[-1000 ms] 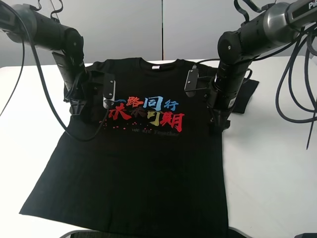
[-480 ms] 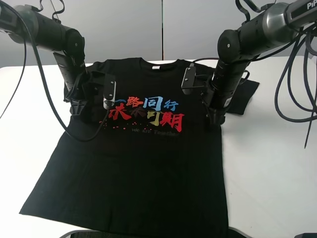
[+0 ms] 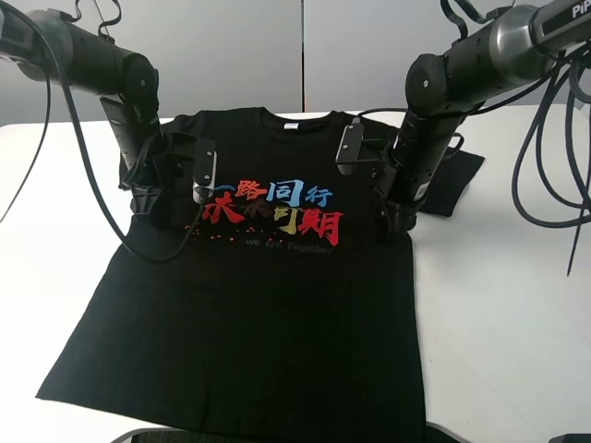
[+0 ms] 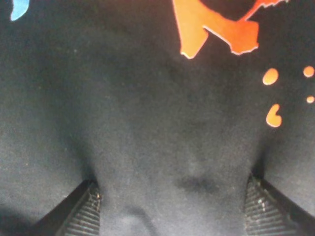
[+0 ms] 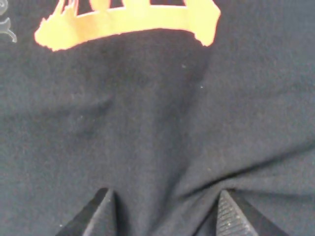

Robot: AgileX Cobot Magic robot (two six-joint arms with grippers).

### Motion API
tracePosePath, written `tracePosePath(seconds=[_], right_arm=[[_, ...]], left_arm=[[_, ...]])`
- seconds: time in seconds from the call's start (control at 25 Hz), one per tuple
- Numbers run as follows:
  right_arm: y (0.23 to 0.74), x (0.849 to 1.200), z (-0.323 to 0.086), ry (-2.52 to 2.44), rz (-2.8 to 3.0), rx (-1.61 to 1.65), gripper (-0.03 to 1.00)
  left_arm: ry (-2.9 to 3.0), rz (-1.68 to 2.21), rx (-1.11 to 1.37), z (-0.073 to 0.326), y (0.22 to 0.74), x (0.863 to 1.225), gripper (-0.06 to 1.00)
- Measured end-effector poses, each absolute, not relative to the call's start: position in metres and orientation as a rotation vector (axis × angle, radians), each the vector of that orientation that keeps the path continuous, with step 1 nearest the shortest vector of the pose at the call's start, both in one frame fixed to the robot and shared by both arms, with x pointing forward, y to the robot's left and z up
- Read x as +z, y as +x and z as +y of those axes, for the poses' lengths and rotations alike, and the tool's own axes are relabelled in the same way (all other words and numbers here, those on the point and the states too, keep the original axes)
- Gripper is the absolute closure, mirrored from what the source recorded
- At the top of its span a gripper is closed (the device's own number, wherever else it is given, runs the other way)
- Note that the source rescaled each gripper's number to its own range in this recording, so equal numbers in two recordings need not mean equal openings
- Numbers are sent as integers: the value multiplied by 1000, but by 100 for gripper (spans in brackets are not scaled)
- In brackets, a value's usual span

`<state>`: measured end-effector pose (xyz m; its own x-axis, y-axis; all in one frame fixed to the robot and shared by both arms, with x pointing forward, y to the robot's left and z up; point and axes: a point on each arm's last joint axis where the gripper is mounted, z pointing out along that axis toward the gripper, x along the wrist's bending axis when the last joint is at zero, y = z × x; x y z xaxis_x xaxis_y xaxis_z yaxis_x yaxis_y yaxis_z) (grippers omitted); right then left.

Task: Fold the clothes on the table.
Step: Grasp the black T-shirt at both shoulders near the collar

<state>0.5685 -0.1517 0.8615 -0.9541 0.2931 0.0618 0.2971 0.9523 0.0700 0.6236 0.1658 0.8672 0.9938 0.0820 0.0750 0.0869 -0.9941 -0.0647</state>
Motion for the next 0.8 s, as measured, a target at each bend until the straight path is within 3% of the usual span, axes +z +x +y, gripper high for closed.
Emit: tracePosePath(seconds=[0.44, 0.52, 0.68, 0.8], right_arm=[[569, 855, -151, -453, -3027, -97, 49], [570, 855, -151, -454, -3035, -99, 56], [571, 854, -151, -470, -3036, -104, 80], [570, 854, -150, -477, -3019, -102, 93]], left_arm=[[-3067, -131, -107, 166, 624, 867, 16], [-3061, -131, -85, 166, 623, 866, 25], [-3058, -132, -75, 167, 622, 866, 57], [-3054, -124, -75, 167, 622, 866, 81]])
